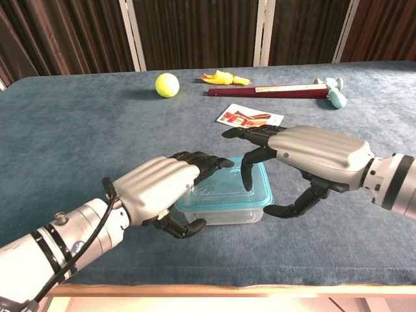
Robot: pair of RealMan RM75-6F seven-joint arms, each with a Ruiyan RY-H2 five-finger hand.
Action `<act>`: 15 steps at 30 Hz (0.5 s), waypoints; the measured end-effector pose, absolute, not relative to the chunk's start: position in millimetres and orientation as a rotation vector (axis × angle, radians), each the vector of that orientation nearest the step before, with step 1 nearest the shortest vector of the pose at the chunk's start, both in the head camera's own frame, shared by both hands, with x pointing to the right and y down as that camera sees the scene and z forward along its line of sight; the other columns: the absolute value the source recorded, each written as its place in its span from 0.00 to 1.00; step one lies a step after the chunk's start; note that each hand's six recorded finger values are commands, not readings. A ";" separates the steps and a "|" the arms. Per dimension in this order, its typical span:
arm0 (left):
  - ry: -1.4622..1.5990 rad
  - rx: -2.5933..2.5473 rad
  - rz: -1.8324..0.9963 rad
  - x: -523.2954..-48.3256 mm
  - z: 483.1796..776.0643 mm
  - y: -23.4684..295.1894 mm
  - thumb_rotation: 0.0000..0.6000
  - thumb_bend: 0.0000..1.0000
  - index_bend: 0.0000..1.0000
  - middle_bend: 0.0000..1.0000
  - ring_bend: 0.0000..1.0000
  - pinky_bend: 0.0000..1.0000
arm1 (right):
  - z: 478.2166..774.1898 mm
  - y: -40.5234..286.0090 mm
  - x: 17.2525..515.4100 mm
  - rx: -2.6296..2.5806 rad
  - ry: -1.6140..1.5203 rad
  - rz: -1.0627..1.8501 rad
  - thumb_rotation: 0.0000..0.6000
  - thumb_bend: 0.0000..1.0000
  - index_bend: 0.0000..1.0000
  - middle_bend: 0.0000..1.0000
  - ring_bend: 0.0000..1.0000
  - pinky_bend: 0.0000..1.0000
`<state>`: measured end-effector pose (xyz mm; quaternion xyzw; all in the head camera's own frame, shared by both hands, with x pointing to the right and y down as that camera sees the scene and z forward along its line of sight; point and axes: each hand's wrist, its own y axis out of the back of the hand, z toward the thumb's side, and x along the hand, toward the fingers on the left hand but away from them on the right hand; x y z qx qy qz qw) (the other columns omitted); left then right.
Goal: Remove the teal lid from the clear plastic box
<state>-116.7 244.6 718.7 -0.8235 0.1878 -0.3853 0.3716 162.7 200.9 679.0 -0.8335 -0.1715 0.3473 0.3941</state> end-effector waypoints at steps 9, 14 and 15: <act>0.470 -2.096 -0.978 -115.6 720.2 246.9 1.00 0.44 0.00 0.10 0.05 0.17 | 677.4 199.5 163.2 -2.122 -0.443 0.882 1.00 0.43 0.59 0.02 0.00 0.00; 0.468 -2.085 -0.969 -115.4 719.5 247.6 1.00 0.44 0.00 0.10 0.05 0.17 | 676.5 198.5 163.6 -2.121 -0.448 0.886 1.00 0.44 0.59 0.02 0.00 0.00; 0.468 -2.083 -0.968 -115.6 719.5 247.7 1.00 0.44 0.00 0.10 0.05 0.17 | 676.2 198.2 163.4 -2.121 -0.450 0.885 1.00 0.44 0.59 0.02 0.00 0.00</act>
